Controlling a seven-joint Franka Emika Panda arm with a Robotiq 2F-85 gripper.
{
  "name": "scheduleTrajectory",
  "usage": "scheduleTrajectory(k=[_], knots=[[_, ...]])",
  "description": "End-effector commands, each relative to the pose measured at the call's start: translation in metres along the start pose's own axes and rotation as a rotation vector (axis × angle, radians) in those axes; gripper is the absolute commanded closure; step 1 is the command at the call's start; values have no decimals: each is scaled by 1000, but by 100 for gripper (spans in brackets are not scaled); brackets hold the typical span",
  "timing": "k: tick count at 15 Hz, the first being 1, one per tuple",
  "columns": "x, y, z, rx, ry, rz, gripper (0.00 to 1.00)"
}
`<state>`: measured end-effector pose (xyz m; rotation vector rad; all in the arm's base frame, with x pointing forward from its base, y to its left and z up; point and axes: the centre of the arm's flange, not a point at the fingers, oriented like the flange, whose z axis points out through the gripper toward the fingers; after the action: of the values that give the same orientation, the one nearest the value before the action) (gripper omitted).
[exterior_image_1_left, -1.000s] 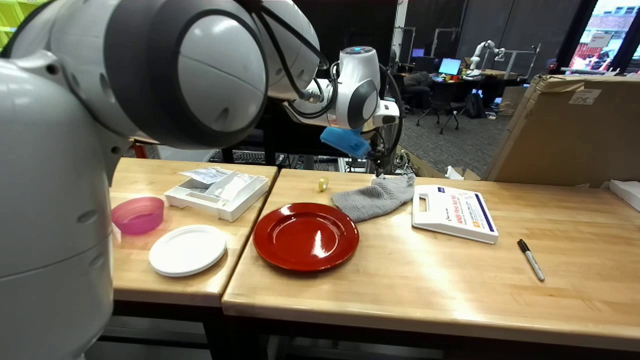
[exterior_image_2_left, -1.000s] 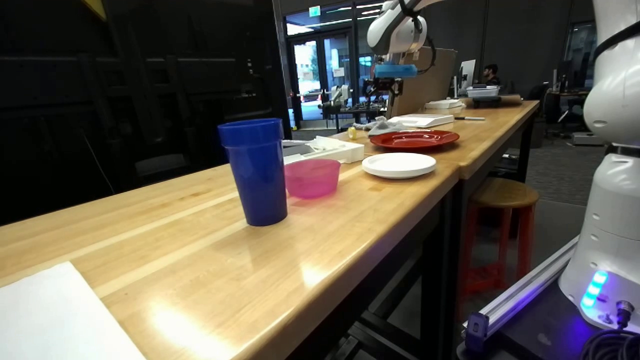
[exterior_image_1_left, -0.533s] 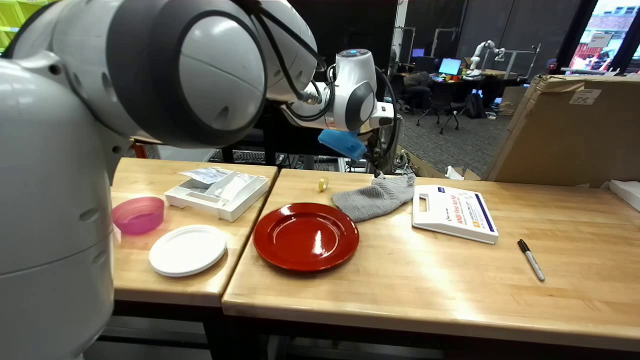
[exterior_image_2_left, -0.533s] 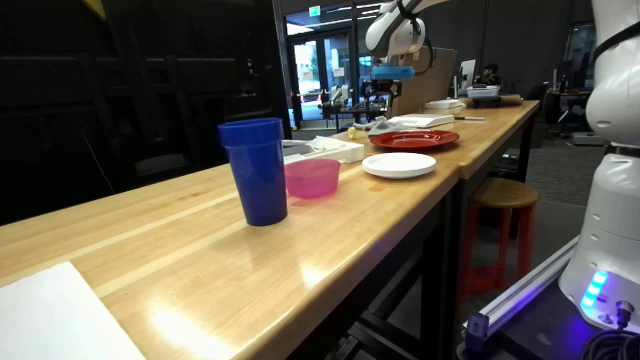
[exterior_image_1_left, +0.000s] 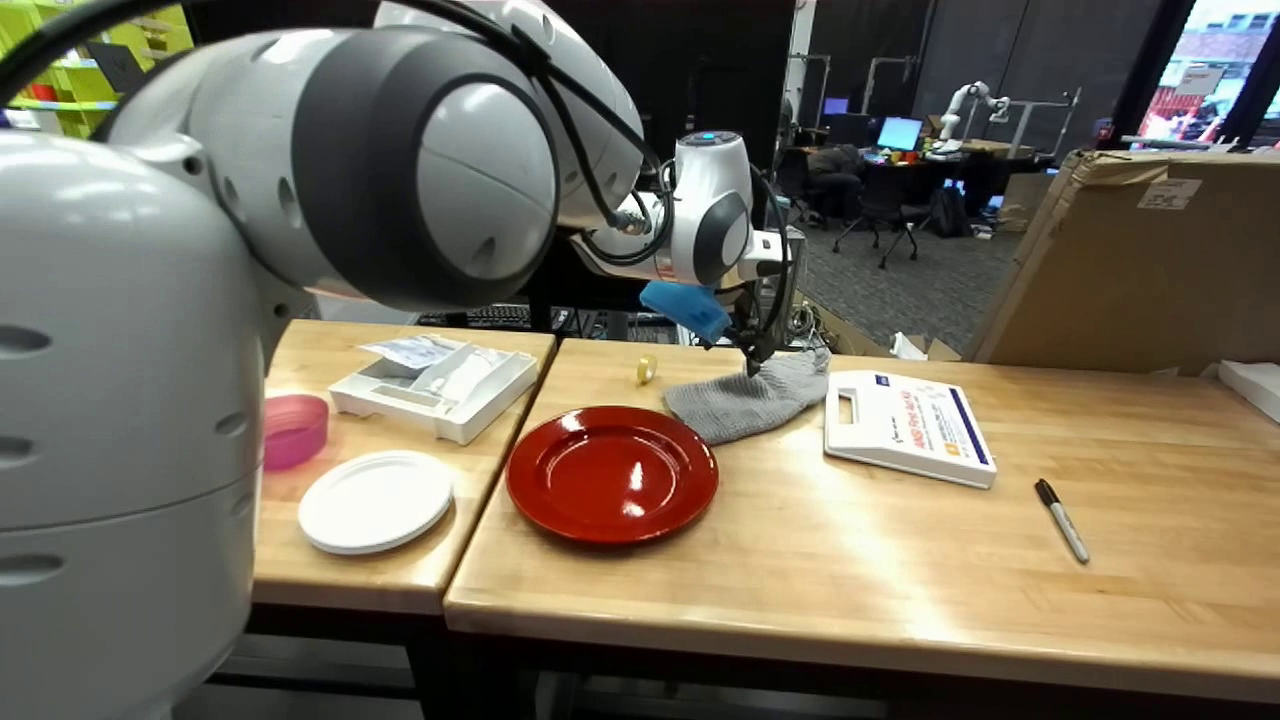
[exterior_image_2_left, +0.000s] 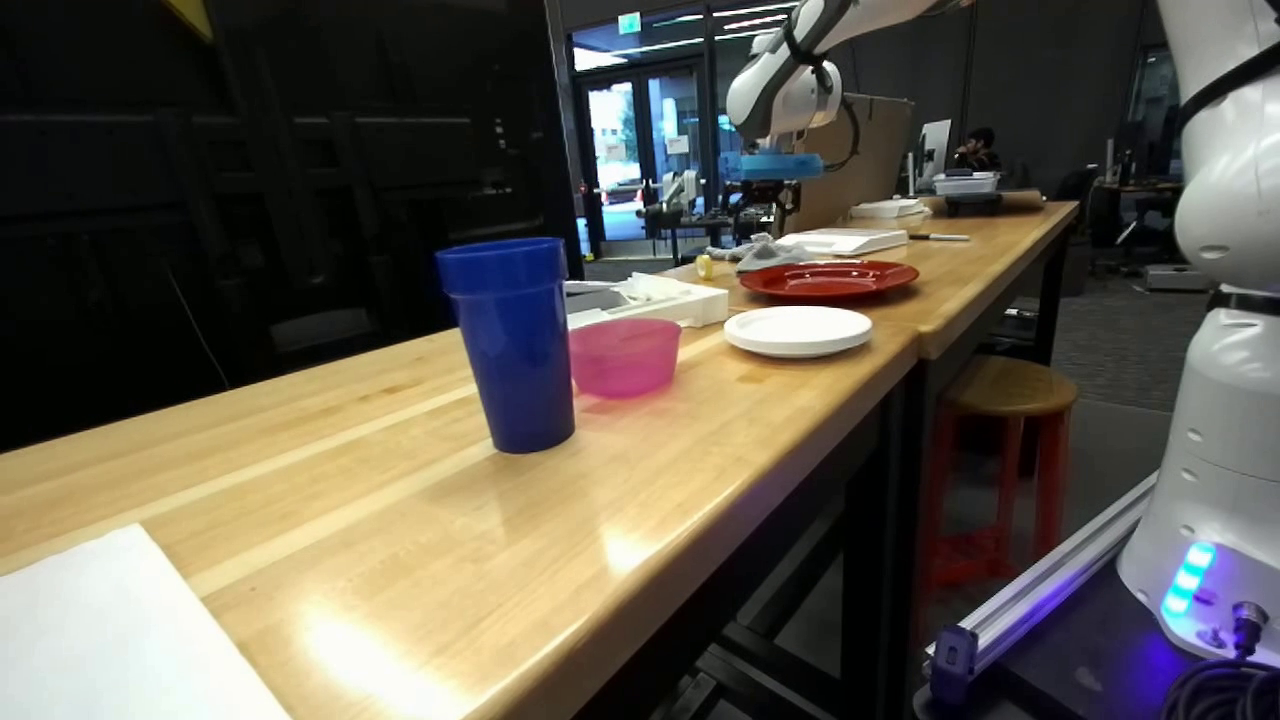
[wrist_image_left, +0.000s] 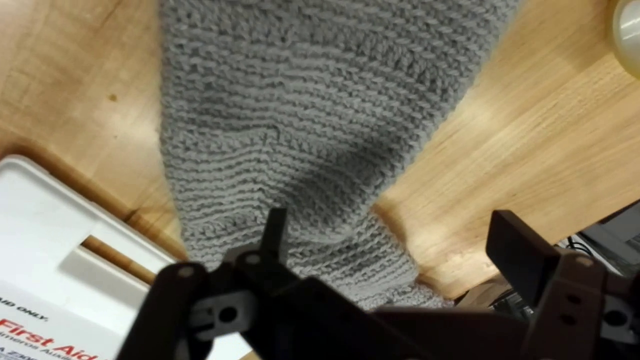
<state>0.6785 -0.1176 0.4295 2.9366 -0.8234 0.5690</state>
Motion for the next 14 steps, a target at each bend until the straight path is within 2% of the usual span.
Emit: scheduleTrajectory(k=[1,8,14], knots=[[14,-3,13,-34,-4,26,0],[24,1,22,-46,15,45,0],[31,2,31,-58,-32,52,0]])
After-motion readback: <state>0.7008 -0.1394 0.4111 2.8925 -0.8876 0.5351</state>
